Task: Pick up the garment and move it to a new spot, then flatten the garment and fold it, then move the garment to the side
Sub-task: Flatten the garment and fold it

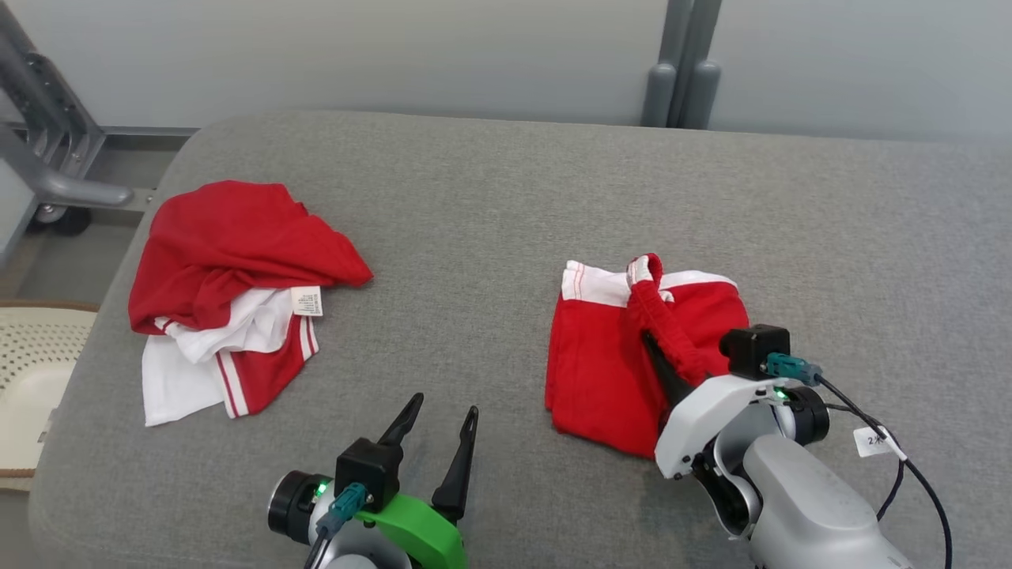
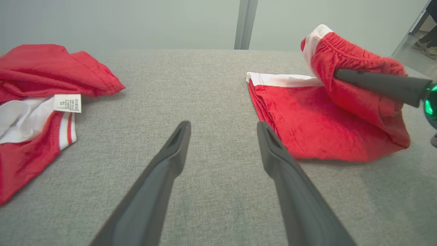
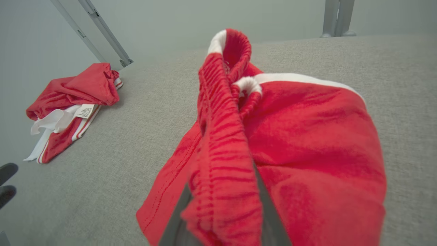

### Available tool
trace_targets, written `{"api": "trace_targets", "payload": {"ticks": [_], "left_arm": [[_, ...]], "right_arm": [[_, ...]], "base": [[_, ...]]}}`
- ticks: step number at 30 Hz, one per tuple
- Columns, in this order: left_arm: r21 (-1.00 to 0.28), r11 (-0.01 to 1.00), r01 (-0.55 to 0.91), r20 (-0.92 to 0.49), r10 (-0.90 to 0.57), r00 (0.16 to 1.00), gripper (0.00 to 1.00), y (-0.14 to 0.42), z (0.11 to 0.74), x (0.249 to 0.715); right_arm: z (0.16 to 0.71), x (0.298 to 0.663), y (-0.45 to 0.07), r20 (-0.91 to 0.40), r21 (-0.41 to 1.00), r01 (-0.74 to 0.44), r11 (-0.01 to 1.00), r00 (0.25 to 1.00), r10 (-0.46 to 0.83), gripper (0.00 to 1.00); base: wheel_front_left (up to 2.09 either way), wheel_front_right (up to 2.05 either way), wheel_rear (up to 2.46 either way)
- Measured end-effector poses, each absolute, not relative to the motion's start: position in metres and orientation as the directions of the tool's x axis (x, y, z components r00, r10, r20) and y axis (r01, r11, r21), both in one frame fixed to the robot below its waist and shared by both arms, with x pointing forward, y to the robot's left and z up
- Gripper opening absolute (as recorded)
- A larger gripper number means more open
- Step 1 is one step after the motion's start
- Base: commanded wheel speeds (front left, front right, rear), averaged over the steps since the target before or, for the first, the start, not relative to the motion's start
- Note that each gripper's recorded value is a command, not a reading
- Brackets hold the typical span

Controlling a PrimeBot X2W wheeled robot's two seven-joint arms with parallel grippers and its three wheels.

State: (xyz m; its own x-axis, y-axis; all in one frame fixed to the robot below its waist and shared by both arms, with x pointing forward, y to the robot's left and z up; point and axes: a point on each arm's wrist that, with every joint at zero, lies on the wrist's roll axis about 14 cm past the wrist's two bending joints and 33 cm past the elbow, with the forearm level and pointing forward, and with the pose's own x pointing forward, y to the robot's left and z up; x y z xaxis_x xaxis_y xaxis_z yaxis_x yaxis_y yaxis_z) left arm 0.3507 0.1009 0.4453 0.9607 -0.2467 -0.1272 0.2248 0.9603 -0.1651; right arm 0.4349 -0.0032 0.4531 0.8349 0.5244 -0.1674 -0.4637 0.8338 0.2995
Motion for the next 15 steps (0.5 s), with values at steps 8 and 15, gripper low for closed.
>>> {"api": "trace_targets", "payload": {"ticks": [8, 15], "left_arm": [[-0.159, 0.975, 0.153, -0.138, -0.176, 0.975, 1.00, 0.123, 0.443, 0.340], [-0.163, 0.980, 0.112, -0.162, -0.139, 0.977, 1.00, 0.134, 0.435, 0.333]], "right_arm": [[0.441, 0.437, 0.024, -0.208, 0.284, -0.506, 0.814, 0.796, 0.568, 0.21], [0.443, 0.440, 0.041, -0.198, 0.308, -0.527, 0.792, 0.779, 0.596, 1.00]], "base": [[0.00, 0.00, 0.00], [0.00, 0.00, 0.00]]}}
